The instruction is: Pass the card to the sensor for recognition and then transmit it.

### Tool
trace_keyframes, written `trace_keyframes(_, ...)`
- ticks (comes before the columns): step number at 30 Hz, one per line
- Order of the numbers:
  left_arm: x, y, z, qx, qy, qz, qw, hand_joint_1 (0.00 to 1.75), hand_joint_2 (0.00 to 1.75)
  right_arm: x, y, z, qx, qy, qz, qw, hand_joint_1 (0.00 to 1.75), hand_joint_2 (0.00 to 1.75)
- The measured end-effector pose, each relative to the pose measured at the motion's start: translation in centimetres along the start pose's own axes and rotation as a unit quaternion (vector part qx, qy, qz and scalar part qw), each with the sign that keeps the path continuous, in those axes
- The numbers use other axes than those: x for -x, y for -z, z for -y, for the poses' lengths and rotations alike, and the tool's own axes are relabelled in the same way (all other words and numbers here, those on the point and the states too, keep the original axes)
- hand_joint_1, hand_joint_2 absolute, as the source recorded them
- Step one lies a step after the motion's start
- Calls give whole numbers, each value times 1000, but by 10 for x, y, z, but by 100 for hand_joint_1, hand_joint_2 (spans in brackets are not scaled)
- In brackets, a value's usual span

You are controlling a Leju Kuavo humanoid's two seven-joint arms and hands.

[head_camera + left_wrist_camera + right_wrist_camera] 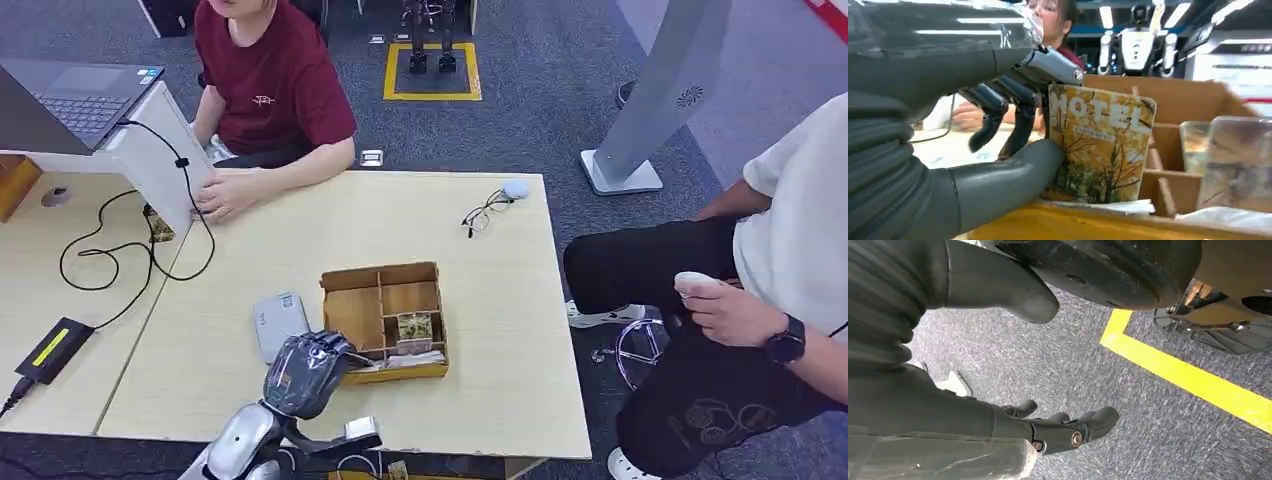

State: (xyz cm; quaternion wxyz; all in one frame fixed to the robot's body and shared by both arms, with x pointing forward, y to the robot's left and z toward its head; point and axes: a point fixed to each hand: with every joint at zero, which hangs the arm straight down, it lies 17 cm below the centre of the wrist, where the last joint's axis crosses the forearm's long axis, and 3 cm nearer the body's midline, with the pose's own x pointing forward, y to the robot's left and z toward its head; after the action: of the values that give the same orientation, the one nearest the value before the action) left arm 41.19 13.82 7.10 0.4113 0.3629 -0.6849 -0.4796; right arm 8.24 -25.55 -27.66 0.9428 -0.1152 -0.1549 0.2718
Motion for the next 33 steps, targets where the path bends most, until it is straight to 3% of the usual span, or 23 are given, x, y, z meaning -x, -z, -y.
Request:
trace_keyframes(22,-3,2,-1,2,-31,5,999,175,175,0,0,-1,-3,-6,1,1000,0,175)
trace_keyframes(33,-15,13,-45,-53,-58,23,997,175,175,1,0,0,-1,1,-2,1000,0,175)
